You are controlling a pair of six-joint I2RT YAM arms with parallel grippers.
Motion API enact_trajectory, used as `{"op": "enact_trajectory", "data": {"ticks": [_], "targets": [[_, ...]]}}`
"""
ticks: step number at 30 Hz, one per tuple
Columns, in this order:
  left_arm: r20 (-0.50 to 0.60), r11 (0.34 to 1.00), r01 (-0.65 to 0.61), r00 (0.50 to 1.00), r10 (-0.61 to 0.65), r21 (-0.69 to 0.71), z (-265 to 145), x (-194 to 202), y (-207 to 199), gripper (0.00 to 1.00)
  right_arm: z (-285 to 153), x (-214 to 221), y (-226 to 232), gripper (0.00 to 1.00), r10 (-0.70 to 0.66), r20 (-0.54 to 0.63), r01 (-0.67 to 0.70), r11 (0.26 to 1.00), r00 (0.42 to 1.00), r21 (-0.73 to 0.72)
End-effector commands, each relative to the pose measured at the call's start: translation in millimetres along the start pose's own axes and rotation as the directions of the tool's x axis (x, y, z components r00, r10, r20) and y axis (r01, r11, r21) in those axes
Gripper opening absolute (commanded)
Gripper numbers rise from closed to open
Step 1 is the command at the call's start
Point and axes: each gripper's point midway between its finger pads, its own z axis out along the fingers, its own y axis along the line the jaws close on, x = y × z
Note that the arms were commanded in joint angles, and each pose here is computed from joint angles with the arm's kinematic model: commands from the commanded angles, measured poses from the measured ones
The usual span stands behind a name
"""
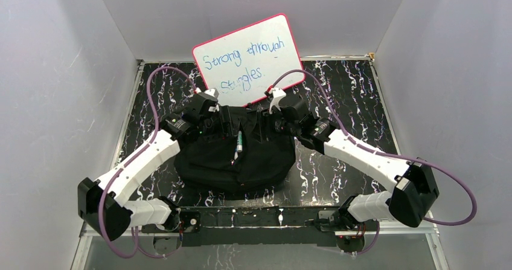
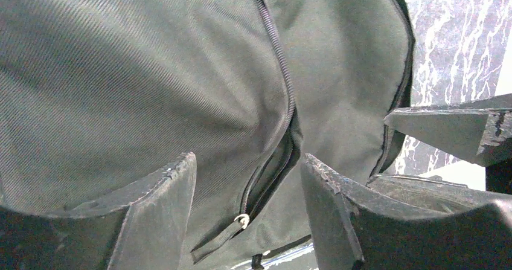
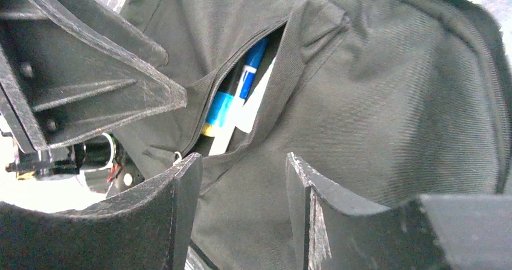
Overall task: Pack the student bag
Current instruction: Zip the student bag at the center of the board.
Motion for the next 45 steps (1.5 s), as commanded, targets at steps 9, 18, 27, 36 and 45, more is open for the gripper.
{"op": "enact_trajectory", "data": {"ticks": [9, 18, 27, 36, 45], "targets": [[-0.01, 0.999, 0.028, 1.0, -0.029, -0.045, 6.2, 15.8, 17.1, 0.41, 12.3, 18.6, 19.3, 0.53, -0.047, -0.098, 0.032, 0.988, 0.994, -0.151], [-0.069, 0.999, -0.009, 0.998, 0.006, -0.035, 23.4, 28.6, 13.2, 0.19, 9.5, 20.7, 18.2, 0.48, -0.029, -0.079, 0.016, 0.988, 0.996, -0.151], [-0.106, 0.991, 0.012, 0.994, -0.026, -0.136, 18.1, 60.8, 48.2, 0.24, 7.3, 15.0, 26.9, 0.48, -0.072, -0.07, 0.057, 0.979, 0.995, -0.195], [-0.04, 0.989, 0.051, 0.998, -0.057, -0.139, 4.6, 48.0, 46.2, 0.3, 5.7, 3.9, 64.5, 0.5, -0.253, -0.013, 0.235, 0.913, 0.967, -0.332], [0.215, 0.937, 0.26, 0.954, -0.211, -0.232, -38.4, 27.3, 79.3, 0.47, 3.8, 21.6, 107.7, 0.52, -0.567, 0.186, 0.586, 0.693, 0.803, -0.419]]}}
